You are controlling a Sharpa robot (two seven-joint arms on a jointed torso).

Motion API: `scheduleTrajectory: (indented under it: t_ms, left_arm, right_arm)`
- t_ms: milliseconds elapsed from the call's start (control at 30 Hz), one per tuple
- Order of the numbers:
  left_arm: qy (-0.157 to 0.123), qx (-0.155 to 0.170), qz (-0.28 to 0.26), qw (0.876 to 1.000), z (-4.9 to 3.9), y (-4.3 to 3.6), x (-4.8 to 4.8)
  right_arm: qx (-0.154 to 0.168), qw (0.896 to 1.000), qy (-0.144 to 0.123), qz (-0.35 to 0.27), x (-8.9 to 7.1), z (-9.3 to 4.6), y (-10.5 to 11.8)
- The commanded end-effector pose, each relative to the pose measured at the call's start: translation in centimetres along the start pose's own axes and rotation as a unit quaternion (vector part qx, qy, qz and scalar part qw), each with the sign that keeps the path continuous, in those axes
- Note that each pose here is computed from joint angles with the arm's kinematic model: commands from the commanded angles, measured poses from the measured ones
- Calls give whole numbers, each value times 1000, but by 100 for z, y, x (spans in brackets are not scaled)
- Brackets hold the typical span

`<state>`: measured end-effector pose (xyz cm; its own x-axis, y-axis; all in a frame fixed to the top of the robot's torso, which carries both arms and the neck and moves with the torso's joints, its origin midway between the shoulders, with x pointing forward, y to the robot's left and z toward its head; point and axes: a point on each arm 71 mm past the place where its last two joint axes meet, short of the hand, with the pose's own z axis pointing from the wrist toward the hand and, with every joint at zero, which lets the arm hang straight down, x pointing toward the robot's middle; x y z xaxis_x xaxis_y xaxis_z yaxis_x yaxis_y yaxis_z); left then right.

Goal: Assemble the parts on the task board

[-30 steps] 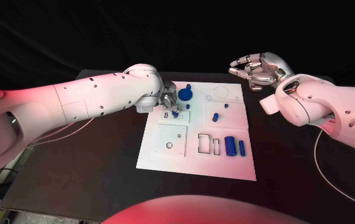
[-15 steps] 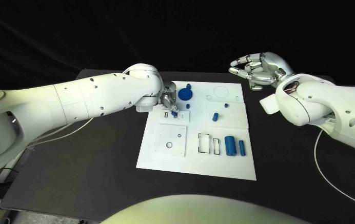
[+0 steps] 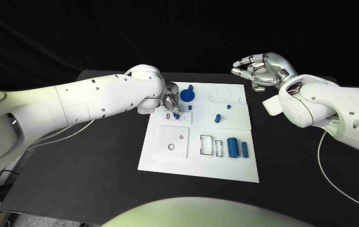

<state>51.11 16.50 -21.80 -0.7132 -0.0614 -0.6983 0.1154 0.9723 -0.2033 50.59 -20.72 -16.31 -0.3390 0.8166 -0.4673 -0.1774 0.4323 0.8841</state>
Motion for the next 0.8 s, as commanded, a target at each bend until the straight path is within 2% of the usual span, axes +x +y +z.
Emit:
scheduleTrajectory:
  t_ms: [33, 800]
  left_arm:
    - [10, 6, 8, 1000, 6, -27, 35]
    - [16, 1, 10, 1000, 12, -1, 56]
  right_arm:
    - [-5, 1000, 8, -1, 14, -2, 6]
    - [-4, 1000, 8, 0, 14, -3, -2]
